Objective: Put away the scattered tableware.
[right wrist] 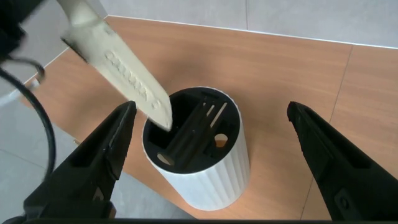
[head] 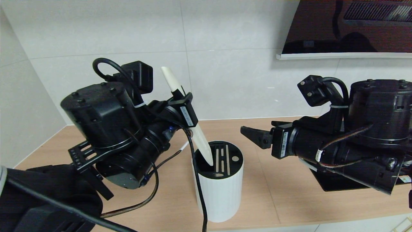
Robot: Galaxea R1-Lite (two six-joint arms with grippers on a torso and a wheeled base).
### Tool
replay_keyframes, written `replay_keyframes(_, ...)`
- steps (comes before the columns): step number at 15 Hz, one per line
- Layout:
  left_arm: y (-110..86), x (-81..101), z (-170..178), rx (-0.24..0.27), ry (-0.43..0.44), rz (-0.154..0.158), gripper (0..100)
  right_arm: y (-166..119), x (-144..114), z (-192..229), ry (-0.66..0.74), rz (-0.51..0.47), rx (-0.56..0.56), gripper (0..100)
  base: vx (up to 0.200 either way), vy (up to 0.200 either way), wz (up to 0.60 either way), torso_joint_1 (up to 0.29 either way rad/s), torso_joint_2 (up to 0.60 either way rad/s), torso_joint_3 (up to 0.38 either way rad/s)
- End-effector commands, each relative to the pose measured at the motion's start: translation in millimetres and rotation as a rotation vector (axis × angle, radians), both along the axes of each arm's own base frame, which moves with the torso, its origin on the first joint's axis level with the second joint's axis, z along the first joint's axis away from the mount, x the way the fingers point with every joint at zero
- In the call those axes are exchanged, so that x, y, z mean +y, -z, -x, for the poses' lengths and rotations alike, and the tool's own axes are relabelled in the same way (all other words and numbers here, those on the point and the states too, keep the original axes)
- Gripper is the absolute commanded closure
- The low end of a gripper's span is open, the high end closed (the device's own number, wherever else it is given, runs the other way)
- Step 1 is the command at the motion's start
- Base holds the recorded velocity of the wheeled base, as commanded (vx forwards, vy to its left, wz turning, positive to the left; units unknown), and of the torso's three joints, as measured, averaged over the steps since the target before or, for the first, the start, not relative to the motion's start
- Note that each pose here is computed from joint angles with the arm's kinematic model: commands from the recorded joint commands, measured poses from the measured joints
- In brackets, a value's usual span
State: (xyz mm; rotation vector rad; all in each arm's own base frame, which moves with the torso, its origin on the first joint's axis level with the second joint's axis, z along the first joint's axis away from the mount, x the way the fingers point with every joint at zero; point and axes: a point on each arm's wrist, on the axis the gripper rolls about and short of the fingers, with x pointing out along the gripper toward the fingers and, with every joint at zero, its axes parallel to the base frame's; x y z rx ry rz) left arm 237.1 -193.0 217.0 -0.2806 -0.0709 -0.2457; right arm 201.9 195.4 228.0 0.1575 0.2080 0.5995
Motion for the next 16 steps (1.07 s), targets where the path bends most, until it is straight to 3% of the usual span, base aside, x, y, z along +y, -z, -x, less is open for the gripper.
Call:
replay_keyframes(1, 10.9, -4.5, -4.9, 0.026, 0.0, -0.02, 100, 1.3, 0.5, -0.2, -0.001, 0.003, 0.003, 0, 0.0, 0.0, 0.0, 0.0, 0.0, 0.0)
replay_keyframes(9, 20.8, -7.9, -7.9, 0.05, 0.004, -0.036, 100, 1.3, 0.5, -0.2, -0.001, 0.003, 0.003, 0, 0.0, 0.0, 0.0, 0.0, 0.0, 0.0)
replay_keyframes(16, 48.6, -22.8, -14.9, 0.071, 0.022, -0.055, 100, 1.3, 0.5, -0.2, -0.001, 0.003, 0.003, 0, 0.0, 0.0, 0.0, 0.0, 0.0, 0.0)
